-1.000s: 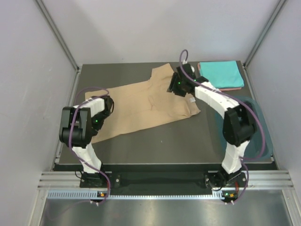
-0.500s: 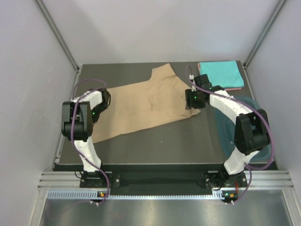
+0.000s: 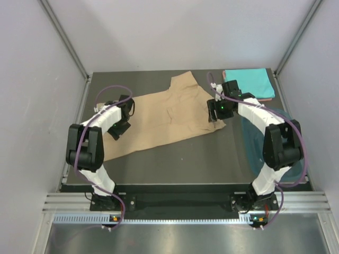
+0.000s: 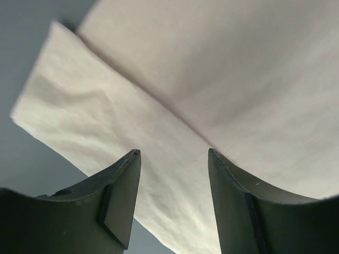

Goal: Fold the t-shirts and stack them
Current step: Fold the tshirt

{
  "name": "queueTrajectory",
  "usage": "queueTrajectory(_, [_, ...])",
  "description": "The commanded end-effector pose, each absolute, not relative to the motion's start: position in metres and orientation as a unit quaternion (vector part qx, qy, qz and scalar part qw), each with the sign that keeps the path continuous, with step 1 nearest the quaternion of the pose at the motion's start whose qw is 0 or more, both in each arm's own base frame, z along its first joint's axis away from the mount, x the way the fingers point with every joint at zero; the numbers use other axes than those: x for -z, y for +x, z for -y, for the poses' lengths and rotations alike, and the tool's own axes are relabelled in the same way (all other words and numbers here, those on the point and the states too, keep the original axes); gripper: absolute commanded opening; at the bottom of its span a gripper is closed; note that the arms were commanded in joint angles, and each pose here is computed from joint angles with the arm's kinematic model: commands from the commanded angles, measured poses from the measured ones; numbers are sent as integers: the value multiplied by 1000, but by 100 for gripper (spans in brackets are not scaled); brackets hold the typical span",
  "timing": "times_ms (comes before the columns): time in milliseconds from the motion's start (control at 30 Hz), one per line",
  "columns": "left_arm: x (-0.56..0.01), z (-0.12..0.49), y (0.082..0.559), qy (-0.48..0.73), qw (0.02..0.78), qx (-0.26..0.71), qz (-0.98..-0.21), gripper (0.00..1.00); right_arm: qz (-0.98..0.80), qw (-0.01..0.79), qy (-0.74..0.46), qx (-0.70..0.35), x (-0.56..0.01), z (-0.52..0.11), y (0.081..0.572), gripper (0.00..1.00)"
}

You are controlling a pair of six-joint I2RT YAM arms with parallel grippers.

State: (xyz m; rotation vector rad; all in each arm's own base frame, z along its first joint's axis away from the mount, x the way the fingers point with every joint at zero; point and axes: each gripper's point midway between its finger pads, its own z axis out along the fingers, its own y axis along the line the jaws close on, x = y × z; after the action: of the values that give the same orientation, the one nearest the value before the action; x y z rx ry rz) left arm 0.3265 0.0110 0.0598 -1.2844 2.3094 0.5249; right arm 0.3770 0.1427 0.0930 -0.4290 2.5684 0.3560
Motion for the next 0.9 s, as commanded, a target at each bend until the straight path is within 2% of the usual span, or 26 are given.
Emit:
queueTrajectory(0, [-43, 15, 323, -466, 189, -112, -857, 58, -940, 257, -179, -138, -95, -145, 385, 63])
queueTrajectory(133, [-22, 16, 312, -473, 169, -118, -857, 57, -940, 235, -191, -154, -86, -149, 380, 63])
queueTrajectory(467, [-7, -15, 302, -469, 145, -241, -837, 59, -938, 246, -200, -142, -67, -148, 392, 63])
queueTrajectory(867, [-20, -12, 322, -486, 168, -243, -823, 60, -954, 224, -171, -104, -51, -133, 384, 54])
